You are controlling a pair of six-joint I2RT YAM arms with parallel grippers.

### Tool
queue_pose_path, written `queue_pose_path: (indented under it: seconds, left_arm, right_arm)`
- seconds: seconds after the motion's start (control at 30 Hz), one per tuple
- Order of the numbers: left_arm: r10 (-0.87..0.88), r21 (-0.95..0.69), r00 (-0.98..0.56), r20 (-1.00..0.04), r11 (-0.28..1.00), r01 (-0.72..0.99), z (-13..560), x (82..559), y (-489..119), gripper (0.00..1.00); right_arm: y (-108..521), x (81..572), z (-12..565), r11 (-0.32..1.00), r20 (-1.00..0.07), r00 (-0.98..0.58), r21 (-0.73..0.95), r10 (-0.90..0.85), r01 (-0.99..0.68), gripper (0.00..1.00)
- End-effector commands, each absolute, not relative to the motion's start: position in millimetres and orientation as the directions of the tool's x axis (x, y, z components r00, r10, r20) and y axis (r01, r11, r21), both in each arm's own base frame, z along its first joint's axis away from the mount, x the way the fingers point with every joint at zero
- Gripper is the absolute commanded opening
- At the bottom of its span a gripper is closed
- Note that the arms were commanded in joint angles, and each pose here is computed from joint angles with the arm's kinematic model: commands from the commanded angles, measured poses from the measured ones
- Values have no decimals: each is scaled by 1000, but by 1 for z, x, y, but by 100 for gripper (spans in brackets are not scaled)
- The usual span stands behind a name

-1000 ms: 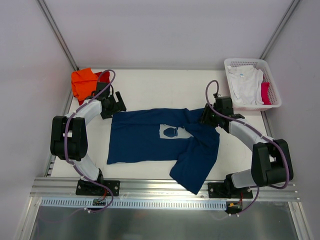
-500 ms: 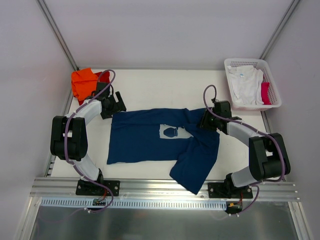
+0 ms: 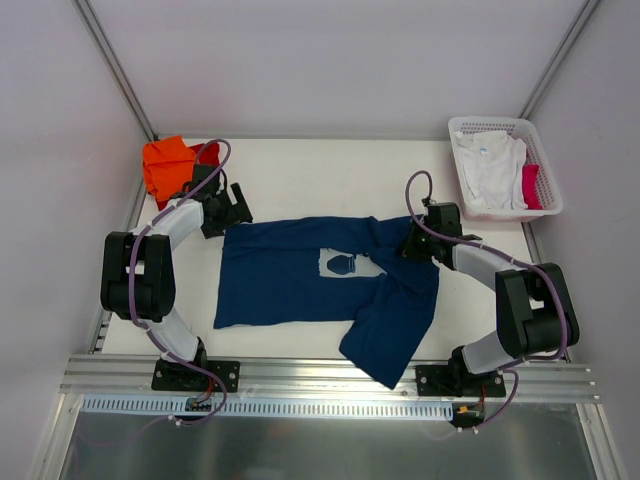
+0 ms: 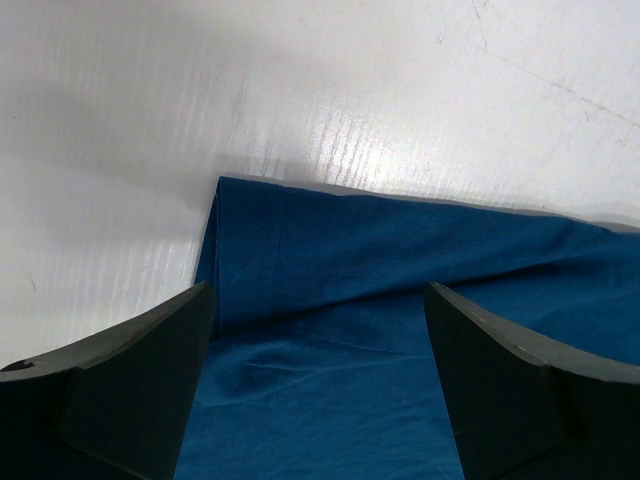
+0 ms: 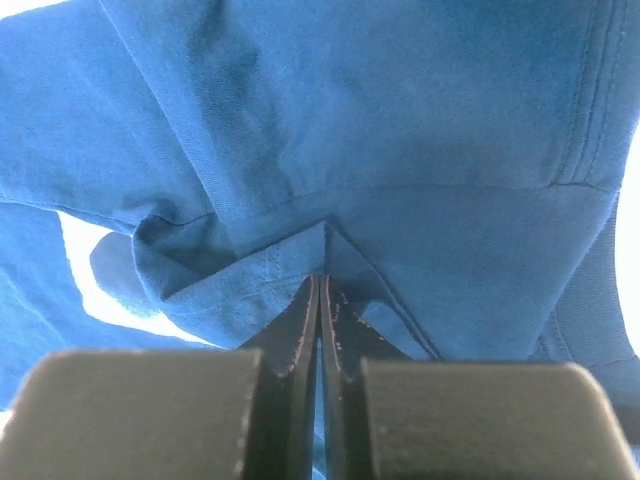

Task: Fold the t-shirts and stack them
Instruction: Fold the flattened tshirt in 1/3 of the way

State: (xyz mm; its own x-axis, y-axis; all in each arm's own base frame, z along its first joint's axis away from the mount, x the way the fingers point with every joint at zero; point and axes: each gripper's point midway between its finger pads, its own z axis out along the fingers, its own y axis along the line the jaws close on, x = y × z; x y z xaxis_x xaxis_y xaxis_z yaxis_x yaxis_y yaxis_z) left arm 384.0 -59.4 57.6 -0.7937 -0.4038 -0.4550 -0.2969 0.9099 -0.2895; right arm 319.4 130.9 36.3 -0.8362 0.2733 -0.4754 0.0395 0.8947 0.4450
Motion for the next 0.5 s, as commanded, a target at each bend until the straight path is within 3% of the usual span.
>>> queue_pose_path:
  seconds: [0.0, 0.47]
  left_arm:
    - [-376, -304, -796, -474, 919, -252, 66, 385, -66, 86]
    - [-375, -308, -797, -474, 918, -249, 67, 385, -68, 86]
  right_arm:
    - [134, 321, 42, 881, -487, -826, 473, 283, 23, 0]
    - [144, 280, 69, 882, -516, -819, 471, 251, -26, 0]
